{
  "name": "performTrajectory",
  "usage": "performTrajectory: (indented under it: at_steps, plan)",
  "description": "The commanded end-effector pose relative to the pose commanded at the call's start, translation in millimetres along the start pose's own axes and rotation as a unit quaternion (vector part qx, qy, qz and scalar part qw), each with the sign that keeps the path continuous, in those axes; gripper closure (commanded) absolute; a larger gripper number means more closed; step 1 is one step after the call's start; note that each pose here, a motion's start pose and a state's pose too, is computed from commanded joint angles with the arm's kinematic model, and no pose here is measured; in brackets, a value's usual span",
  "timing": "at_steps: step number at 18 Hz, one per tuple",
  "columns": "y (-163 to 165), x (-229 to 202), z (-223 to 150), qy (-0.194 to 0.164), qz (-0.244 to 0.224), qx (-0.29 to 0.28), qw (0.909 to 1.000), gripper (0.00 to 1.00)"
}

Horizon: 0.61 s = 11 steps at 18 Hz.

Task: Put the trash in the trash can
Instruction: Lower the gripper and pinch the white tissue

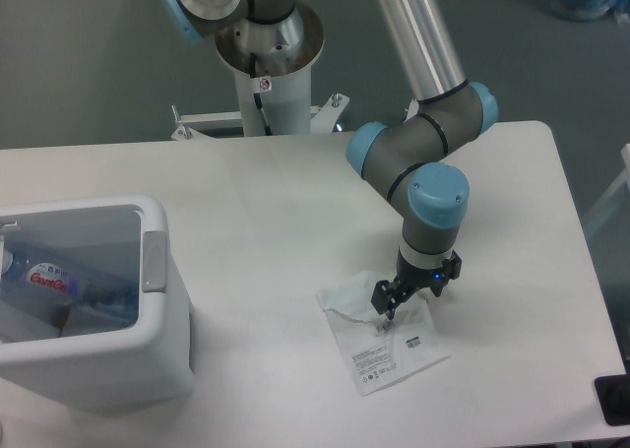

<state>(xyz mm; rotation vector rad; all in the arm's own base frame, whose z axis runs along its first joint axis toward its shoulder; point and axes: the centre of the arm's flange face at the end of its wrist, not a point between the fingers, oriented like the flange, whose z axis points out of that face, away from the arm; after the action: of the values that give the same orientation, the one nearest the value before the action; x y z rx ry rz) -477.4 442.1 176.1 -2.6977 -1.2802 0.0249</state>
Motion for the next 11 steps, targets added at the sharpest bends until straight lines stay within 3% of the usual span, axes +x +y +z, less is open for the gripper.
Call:
performTrajectory:
  at_steps: [11]
  plan:
    - [1.9, 4.8, 5.0, 0.001, 0.004, -0.004, 1.0, 0.07]
